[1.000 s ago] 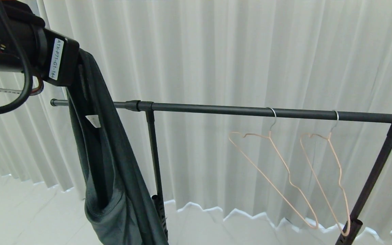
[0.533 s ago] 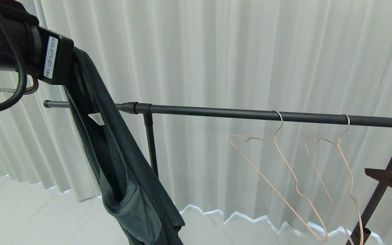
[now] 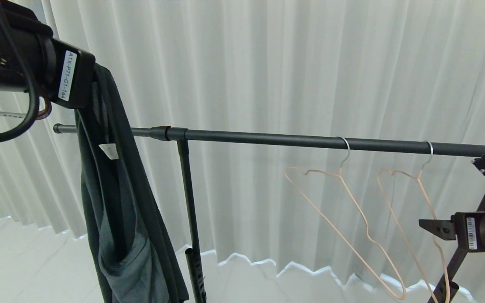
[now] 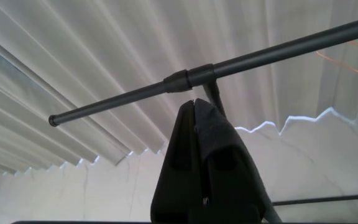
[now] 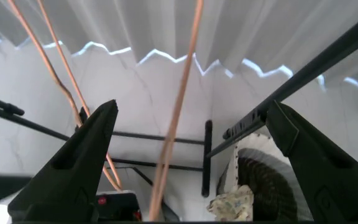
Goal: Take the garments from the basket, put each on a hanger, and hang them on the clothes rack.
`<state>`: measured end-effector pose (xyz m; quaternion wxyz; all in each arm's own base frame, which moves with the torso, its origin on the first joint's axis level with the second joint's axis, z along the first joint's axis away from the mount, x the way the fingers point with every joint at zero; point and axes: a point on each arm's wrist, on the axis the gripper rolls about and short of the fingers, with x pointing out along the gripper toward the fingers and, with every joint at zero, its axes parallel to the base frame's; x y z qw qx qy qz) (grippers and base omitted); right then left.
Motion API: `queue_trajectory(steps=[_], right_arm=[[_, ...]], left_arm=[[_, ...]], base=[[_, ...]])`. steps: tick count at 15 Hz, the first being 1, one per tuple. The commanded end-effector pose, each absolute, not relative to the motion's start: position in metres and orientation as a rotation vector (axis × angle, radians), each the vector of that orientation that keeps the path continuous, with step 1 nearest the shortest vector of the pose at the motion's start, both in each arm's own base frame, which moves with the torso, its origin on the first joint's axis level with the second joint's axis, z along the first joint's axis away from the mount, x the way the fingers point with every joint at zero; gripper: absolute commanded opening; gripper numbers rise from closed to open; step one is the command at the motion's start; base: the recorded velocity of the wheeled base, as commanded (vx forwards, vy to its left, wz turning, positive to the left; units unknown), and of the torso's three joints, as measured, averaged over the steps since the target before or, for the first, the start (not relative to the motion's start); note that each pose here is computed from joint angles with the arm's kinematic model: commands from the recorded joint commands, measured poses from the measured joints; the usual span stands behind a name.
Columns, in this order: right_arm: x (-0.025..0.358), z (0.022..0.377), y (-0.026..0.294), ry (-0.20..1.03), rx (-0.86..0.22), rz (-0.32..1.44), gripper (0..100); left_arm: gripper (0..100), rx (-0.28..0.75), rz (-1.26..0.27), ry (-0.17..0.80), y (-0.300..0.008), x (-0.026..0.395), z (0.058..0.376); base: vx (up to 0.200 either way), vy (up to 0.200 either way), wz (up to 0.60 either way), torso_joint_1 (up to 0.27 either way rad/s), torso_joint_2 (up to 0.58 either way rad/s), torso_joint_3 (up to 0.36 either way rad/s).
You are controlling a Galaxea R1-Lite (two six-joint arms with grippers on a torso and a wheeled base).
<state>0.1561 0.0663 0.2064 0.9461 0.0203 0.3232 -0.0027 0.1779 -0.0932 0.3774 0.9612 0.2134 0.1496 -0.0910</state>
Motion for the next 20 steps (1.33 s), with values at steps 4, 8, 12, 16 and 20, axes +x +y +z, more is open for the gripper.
queue_trajectory(steps=[4,8,12,16,20], right_arm=[[0.173,0.188,0.083,0.743,0.056,-0.045,100],[0.187,0.175,0.089,0.776,0.074,-0.142,100],[0.196,0.169,0.09,0.795,0.072,-0.17,100],[0.201,0.165,0.09,0.804,0.076,-0.186,0],[0.203,0.166,0.089,0.803,0.082,-0.194,0]], left_arm=[[0,0.418,-0.183,0.302,-0.093,0.178,0.377],[0,0.399,-0.179,0.299,-0.093,0.178,0.377],[0,0.402,-0.179,0.301,-0.093,0.178,0.376],[0,0.4,-0.179,0.298,-0.093,0.177,0.377],[0,0.398,-0.178,0.294,-0.092,0.176,0.378]], base=[[0.0,0.0,0.0,0.0,0.0,0.0],[0.0,0.0,0.0,0.0,0.0,0.0],[0.0,0.0,0.0,0.0,0.0,0.0],[0.0,0.0,0.0,0.0,0.0,0.0],[0.0,0.0,0.0,0.0,0.0,0.0]])
